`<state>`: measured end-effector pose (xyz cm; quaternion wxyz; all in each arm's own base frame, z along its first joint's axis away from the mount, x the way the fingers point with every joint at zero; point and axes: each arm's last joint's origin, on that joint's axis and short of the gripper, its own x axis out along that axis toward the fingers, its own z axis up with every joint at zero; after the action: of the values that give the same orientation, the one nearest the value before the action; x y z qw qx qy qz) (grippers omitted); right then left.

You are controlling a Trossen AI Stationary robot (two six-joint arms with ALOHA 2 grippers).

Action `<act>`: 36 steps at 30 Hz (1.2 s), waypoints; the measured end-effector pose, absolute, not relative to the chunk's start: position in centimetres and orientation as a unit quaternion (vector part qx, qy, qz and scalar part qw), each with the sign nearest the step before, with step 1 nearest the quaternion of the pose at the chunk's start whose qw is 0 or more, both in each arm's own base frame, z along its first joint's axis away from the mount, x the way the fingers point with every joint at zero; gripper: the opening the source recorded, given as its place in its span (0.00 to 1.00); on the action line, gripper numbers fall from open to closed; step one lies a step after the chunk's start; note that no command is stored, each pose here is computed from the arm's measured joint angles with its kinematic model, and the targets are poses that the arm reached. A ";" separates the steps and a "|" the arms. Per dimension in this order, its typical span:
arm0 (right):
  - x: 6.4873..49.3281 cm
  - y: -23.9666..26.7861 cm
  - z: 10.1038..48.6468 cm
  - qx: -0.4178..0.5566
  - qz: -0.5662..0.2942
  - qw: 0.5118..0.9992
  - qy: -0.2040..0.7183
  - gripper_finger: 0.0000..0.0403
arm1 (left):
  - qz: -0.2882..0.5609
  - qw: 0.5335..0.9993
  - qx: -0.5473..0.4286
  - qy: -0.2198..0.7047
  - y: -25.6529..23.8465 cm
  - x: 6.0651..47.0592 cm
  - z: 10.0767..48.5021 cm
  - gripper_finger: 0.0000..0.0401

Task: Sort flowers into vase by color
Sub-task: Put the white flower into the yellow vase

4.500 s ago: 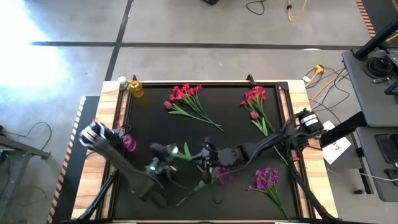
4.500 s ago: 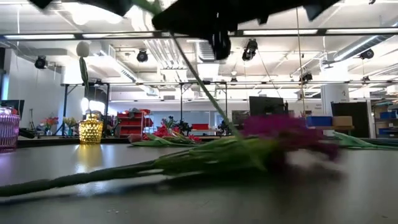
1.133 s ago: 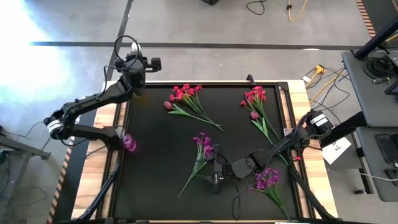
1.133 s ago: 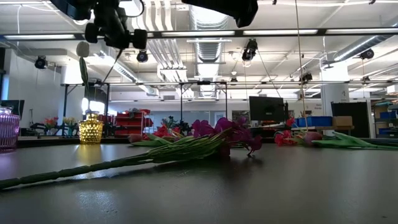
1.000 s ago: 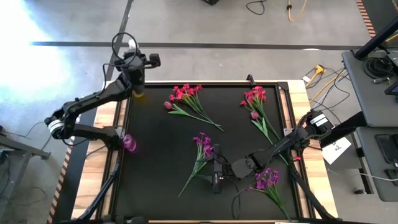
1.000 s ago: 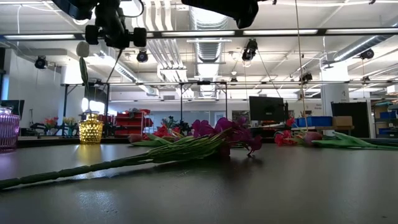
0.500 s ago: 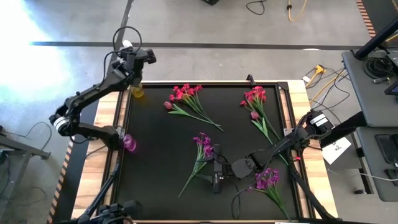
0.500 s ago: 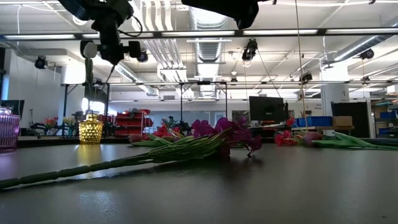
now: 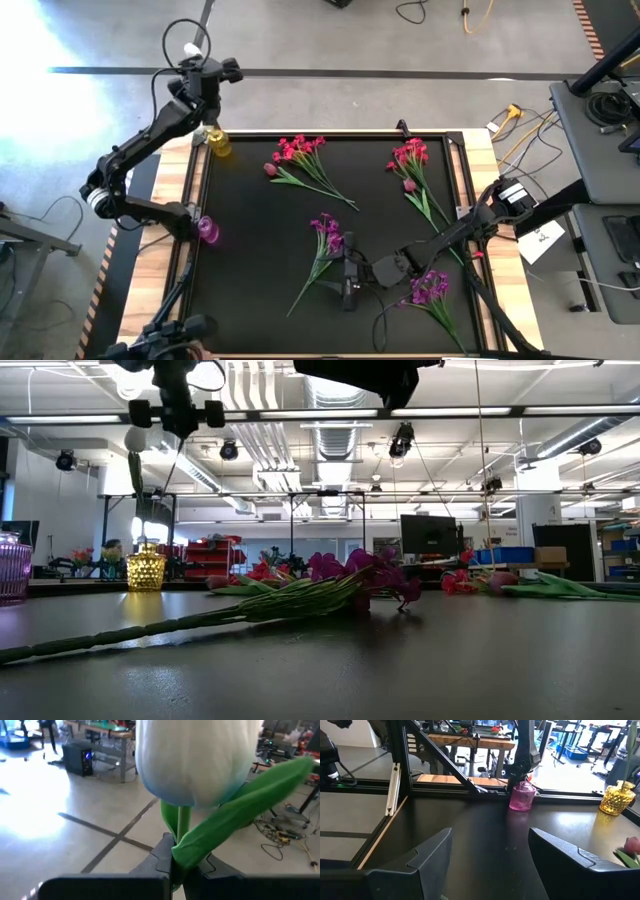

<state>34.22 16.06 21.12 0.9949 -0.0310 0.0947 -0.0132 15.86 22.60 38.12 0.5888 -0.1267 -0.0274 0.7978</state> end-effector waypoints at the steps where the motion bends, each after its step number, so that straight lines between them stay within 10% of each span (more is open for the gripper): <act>1: 34.2 16.0 21.0 -0.032 -0.013 0.995 0.096 0.64 | 0.799 0.586 -0.135 -0.031 22.7 15.7 37.6 0.00; 16: 34.0 16.0 20.7 -0.026 -0.014 0.995 0.100 0.64 | 0.811 0.566 -0.147 0.020 24.0 14.2 34.0 0.03; 36: 33.6 15.5 20.5 -0.016 -0.027 0.987 0.160 0.69 | 0.735 0.623 -0.201 0.174 22.0 13.0 39.1 0.57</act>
<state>33.58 15.46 20.52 0.9867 -0.0157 0.1599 -0.0266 12.99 22.04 39.12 0.6231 -0.2014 0.1741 0.7354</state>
